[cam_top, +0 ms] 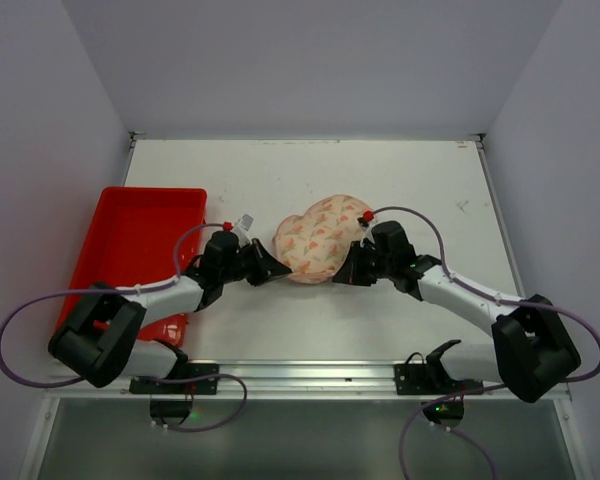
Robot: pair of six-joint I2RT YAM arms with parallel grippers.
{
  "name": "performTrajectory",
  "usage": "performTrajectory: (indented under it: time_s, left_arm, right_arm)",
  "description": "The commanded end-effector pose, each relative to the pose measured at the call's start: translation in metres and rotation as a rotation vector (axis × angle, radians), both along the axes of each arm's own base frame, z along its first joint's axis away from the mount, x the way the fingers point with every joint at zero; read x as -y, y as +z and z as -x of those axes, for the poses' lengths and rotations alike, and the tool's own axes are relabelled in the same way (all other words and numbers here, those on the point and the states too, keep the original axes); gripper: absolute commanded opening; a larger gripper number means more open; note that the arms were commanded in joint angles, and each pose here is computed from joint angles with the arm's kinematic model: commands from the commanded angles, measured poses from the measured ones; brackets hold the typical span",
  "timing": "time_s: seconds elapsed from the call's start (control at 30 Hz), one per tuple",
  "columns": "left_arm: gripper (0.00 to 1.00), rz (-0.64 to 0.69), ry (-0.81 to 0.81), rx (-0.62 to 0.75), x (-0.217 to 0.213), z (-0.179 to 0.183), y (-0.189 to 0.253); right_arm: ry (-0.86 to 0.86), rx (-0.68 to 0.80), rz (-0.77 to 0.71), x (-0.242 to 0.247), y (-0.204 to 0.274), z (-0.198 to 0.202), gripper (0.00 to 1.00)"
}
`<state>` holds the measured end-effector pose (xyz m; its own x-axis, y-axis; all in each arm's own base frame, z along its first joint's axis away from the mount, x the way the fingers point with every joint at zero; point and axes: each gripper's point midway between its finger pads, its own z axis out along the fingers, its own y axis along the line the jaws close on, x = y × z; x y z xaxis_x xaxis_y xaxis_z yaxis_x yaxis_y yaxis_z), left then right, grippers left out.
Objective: Unzip the laundry bag and remove the bra
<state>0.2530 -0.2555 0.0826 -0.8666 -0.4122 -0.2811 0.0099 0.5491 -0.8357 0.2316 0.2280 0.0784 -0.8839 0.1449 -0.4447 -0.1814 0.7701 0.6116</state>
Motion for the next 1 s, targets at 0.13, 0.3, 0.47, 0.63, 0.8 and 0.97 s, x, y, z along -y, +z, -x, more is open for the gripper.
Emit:
performTrajectory:
  time_s: [0.13, 0.3, 0.47, 0.63, 0.8, 0.97]
  left_arm:
    - [0.19, -0.077, -0.101, 0.029, 0.006, 0.060, -0.021]
    - [0.61, -0.168, -0.034, 0.088, -0.012, 0.054, -0.007]
    - [0.83, -0.424, 0.035, 0.195, -0.044, 0.026, 0.028]
    - [0.77, -0.483, 0.077, 0.265, -0.053, -0.010, 0.052]
    - [0.66, -0.392, 0.021, 0.207, -0.045, -0.038, 0.034]
    - [0.56, -0.370, -0.032, 0.159, -0.032, -0.049, 0.013]
  right_arm:
    - [-0.070, 0.032, 0.206, 0.037, -0.011, -0.028, 0.07]
    - [-0.070, 0.109, 0.188, 0.040, 0.018, -0.024, 0.51]
    - [-0.105, 0.225, 0.195, 0.052, 0.059, -0.021, 0.82]
    - [-0.128, 0.303, 0.163, 0.059, 0.091, -0.015, 0.88]
    - [-0.157, 0.391, 0.107, 0.068, 0.112, -0.001, 0.99]
    - [-0.180, 0.451, 0.063, 0.078, 0.113, 0.014, 0.99]
